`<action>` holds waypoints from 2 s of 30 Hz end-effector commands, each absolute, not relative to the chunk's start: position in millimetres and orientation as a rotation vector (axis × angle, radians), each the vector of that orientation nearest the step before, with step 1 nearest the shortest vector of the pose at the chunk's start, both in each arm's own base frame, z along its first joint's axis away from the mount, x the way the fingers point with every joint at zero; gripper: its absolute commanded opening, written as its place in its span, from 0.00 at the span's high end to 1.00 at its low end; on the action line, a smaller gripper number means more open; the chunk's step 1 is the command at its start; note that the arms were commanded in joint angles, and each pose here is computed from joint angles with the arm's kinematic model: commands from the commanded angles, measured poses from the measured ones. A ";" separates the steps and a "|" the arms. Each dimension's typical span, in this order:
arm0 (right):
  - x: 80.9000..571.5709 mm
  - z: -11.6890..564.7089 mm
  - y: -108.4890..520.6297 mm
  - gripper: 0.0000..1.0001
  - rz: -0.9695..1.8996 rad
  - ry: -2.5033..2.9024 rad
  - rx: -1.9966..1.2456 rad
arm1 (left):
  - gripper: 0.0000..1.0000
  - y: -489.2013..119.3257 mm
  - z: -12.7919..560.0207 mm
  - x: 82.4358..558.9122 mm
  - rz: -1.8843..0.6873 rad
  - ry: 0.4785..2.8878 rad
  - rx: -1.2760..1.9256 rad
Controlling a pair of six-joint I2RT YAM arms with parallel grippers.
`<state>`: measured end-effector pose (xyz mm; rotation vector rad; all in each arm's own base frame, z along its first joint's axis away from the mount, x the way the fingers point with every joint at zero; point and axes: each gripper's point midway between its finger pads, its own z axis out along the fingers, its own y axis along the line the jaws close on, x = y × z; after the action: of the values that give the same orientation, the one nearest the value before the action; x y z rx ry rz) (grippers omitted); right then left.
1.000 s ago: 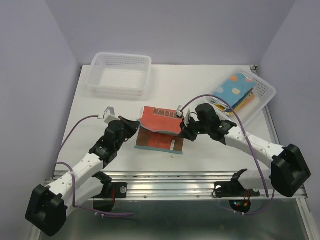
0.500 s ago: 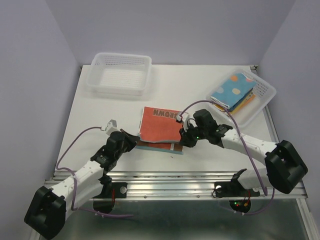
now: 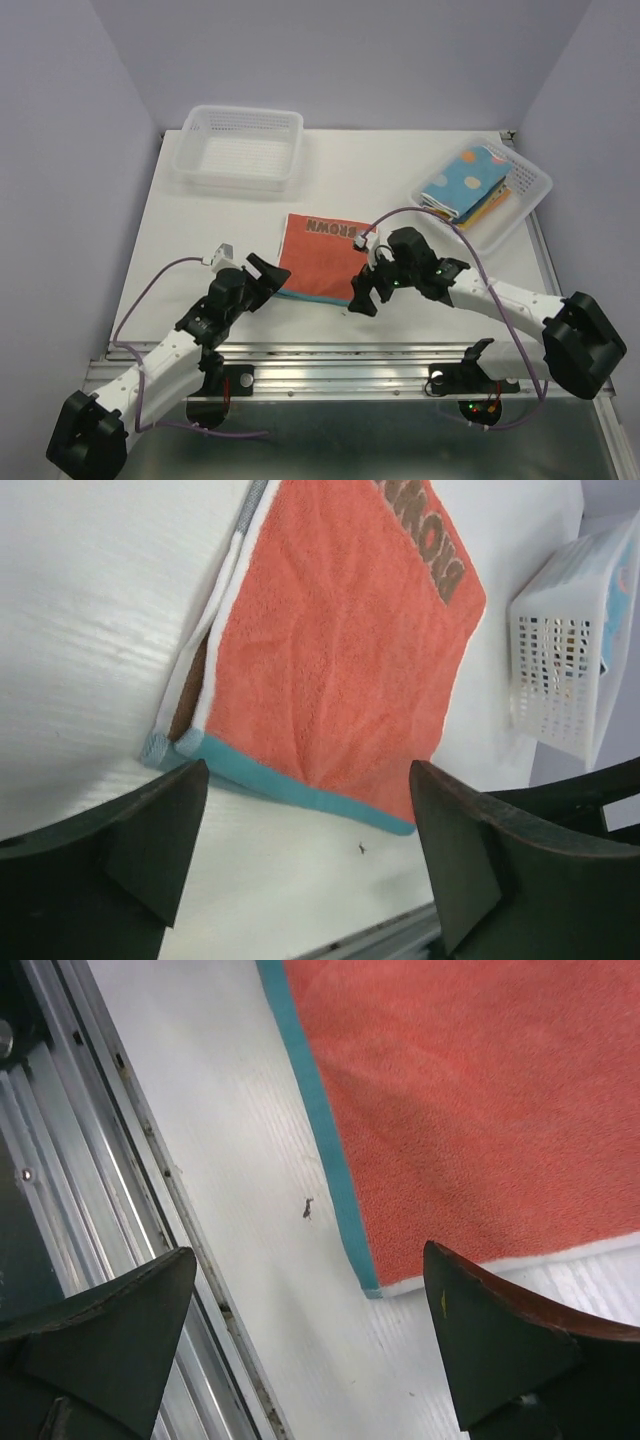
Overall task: Fold and stack the towels
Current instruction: Fold the towel
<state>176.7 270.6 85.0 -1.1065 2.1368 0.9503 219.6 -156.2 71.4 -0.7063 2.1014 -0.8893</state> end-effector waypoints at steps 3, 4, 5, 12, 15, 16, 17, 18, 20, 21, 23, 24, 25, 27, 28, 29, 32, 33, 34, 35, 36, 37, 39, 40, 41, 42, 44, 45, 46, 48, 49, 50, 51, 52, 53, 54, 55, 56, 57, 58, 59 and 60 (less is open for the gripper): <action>235.2 148.4 270.2 0.00 0.771 2.030 -0.728 | 0.01 -139.8 111.7 236.9 -0.733 2.054 -0.697; 245.2 154.0 265.7 0.00 0.725 2.029 -0.663 | 0.01 -136.3 115.7 239.7 -0.696 2.053 -0.691; 263.8 165.6 256.1 0.00 0.633 2.018 -0.549 | 0.01 -132.2 125.1 246.6 -0.640 2.046 -0.670; 303.6 181.6 234.5 0.00 0.490 1.970 -0.215 | 0.01 -156.1 142.8 293.3 -0.489 2.121 -0.406; 309.3 180.3 241.6 0.00 0.489 1.980 -0.239 | 0.01 -162.0 155.5 320.7 -0.427 2.104 -0.371; 315.5 181.1 245.8 0.00 0.483 1.989 -0.227 | 0.01 -163.7 154.1 334.6 -0.383 2.115 -0.358; 320.5 178.2 244.3 0.00 0.467 2.004 -0.209 | 0.02 -163.9 151.1 341.2 -0.367 2.126 -0.355; 325.8 175.0 239.9 0.00 0.434 2.017 -0.180 | 0.05 -165.4 149.6 348.1 -0.358 2.130 -0.348; 339.2 165.7 232.5 0.00 0.400 2.068 -0.099 | 0.07 -166.7 139.0 365.6 -0.341 2.159 -0.340; 342.5 163.4 230.4 0.00 0.395 2.079 -0.085 | 0.11 -168.9 123.3 369.5 -0.338 2.207 -0.328; 351.2 157.0 224.8 0.00 0.371 2.090 -0.056 | 0.16 -166.7 122.8 386.4 -0.347 2.204 -0.328; 354.7 157.6 224.5 0.00 0.371 2.083 -0.057 | 0.20 -166.0 117.5 390.6 -0.345 2.219 -0.324; 358.1 153.2 221.8 0.00 0.358 2.089 -0.058 | 0.22 -164.9 108.4 398.8 -0.345 2.245 -0.314; 361.5 150.6 222.5 0.00 0.364 2.094 -0.062 | 0.29 -167.3 99.6 405.1 -0.370 2.273 -0.298; 363.1 146.8 220.5 0.00 0.358 2.103 -0.062 | 0.30 -171.1 93.7 409.3 -0.392 2.292 -0.290; 365.1 139.7 218.4 0.00 0.348 2.121 -0.061 | 0.30 -171.0 91.8 413.1 -0.388 2.292 -0.288; 375.6 133.5 219.6 0.00 0.370 2.127 -0.055 | 0.30 -171.2 82.5 422.0 -0.383 2.305 -0.295; 378.0 132.0 220.0 0.01 0.371 2.133 -0.055 | 0.31 -171.7 81.8 424.3 -0.385 2.305 -0.297; 380.0 130.3 219.0 0.01 0.370 2.136 -0.053 | 0.33 -171.3 84.2 428.9 -0.384 2.295 -0.308; 382.8 128.1 216.2 0.02 0.365 2.142 -0.046 | 0.33 -169.9 81.0 430.3 -0.374 2.300 -0.315; 384.2 127.2 217.8 0.03 0.378 2.144 -0.049 | 0.36 -168.4 76.5 432.8 -0.363 2.305 -0.319; 385.3 121.7 217.5 0.05 0.376 2.157 -0.054 | 0.36 -169.5 73.9 434.8 -0.363 2.310 -0.321; 389.0 117.5 217.3 0.09 0.382 2.166 -0.052 | 0.41 -170.9 68.4 439.5 -0.359 2.320 -0.324; 390.7 118.7 216.3 0.09 0.383 2.162 -0.048 | 0.41 -171.9 66.6 440.6 -0.361 2.324 -0.323; 392.0 115.1 215.3 0.10 0.380 2.169 -0.046 | 0.41 -172.9 66.7 442.9 -0.364 2.322 -0.328; 393.4 114.6 215.2 0.11 0.379 2.168 -0.045 | 0.41 -173.3 66.0 444.3 -0.364 2.321 -0.333; 396.4 110.1 213.2 0.16 0.373 2.173 -0.041 | 0.46 -174.9 62.5 447.1 -0.365 2.327 -0.331; 397.7 108.6 212.7 0.17 0.373 2.175 -0.037 | 0.48 -175.4 62.0 447.8 -0.366 2.329 -0.331; 398.8 107.3 212.4 0.22 0.371 2.178 -0.031 | 0.48 -176.2 57.9 447.7 -0.367 2.338 -0.329; 403.0 102.7 210.5 0.23 0.363 2.183 -0.021 | 0.48 -176.4 55.8 449.4 -0.364 2.340 -0.342; 404.5 102.1 211.9 0.26 0.366 2.182 -0.024 | 0.50 -177.5 53.1 449.3 -0.369 2.346 -0.342; 406.6 99.3 209.5 0.27 0.358 2.187 -0.017 | 0.50 -178.2 52.8 451.0 -0.371 2.345 -0.344; 407.2 94.2 209.3 0.27 0.353 2.198 -0.019 | 0.50 -178.8 52.3 451.5 -0.373 2.345 -0.345; 409.4 92.6 209.2 0.29 0.348 2.200 -0.020 | 0.53 -179.4 50.7 452.9 -0.373 2.348 -0.349; 410.4 90.2 208.1 0.31 0.342 2.205 -0.019 | 0.53 -179.1 49.3 452.8 -0.370 2.350 -0.349; 411.6 88.0 206.0 0.31 0.333 2.215 -0.016 | 0.53 -179.5 48.3 453.5 -0.371 2.351 -0.353; 413.6 83.4 206.1 0.33 0.324 2.224 -0.013 | 0.53 -180.6 45.2 453.4 -0.374 2.359 -0.351; 416.6 83.3 204.4 0.33 0.317 2.220 -0.007 | 0.55 -181.4 44.9 453.2 -0.379 2.362 -0.351; 418.2 81.5 203.3 0.34 0.312 2.222 -0.003 | 0.55 -181.8 43.7 453.2 -0.381 2.364 -0.352; 420.3 78.0 203.5 0.35 0.309 2.228 -0.002 | 0.56 -182.8 42.6 452.8 -0.388 2.367 -0.351; 422.3 76.2 203.0 0.36 0.306 2.229 0.001 | 0.58 -183.3 41.8 453.0 -0.389 2.369 -0.353; 423.4 75.1 202.7 0.37 0.304 2.232 0.003 | 0.61 -183.4 39.7 452.6 -0.389 2.374 -0.354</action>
<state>394.4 196.5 50.8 -0.0254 2.3248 0.2795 441.1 -178.2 30.0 -0.3533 2.4025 -0.3549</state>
